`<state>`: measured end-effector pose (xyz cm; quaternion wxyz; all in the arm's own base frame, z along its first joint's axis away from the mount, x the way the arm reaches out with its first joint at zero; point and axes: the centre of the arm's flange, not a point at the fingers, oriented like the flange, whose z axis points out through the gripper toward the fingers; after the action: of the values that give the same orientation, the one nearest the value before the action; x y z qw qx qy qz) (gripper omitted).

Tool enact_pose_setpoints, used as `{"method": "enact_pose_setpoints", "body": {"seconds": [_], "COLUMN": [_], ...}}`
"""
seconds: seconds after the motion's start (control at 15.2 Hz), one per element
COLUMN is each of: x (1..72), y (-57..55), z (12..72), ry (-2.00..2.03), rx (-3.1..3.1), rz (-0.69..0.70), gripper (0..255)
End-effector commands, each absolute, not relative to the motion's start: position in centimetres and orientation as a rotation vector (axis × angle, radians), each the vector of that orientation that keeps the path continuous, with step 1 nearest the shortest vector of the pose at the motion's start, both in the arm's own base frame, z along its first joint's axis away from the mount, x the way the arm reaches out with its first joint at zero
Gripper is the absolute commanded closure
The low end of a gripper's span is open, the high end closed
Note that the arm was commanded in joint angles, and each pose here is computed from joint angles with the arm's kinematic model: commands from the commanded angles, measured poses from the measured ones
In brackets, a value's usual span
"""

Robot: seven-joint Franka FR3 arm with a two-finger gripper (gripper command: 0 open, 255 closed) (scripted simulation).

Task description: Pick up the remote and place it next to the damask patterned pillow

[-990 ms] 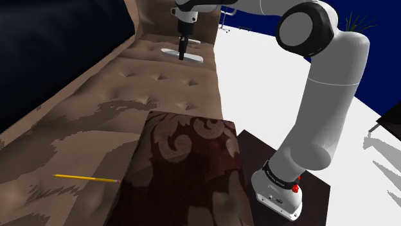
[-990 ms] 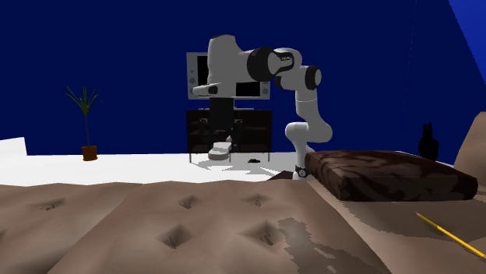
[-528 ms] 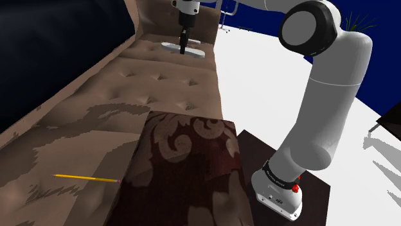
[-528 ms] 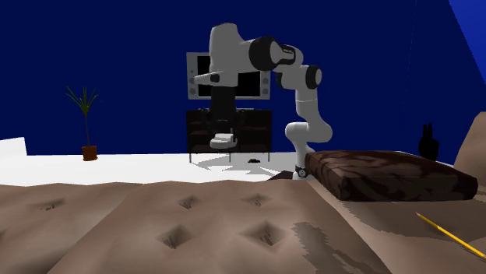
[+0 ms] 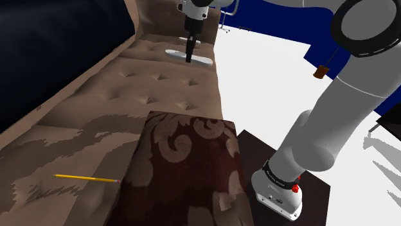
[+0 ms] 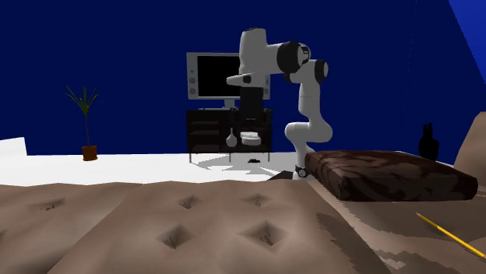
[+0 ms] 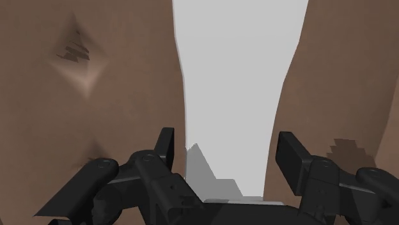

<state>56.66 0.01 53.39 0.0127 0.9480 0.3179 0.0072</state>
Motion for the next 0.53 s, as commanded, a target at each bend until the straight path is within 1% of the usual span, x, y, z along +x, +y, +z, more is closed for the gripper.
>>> {"method": "enact_pose_setpoints", "body": {"seconds": [0.0,0.46], "x": [54.3,46.2], "y": [1.3,5.9], "z": [53.5,53.6], "ry": [0.990,0.990], "rx": [2.954,2.954], "rz": [0.023,0.023], "gripper": [255,255]}}
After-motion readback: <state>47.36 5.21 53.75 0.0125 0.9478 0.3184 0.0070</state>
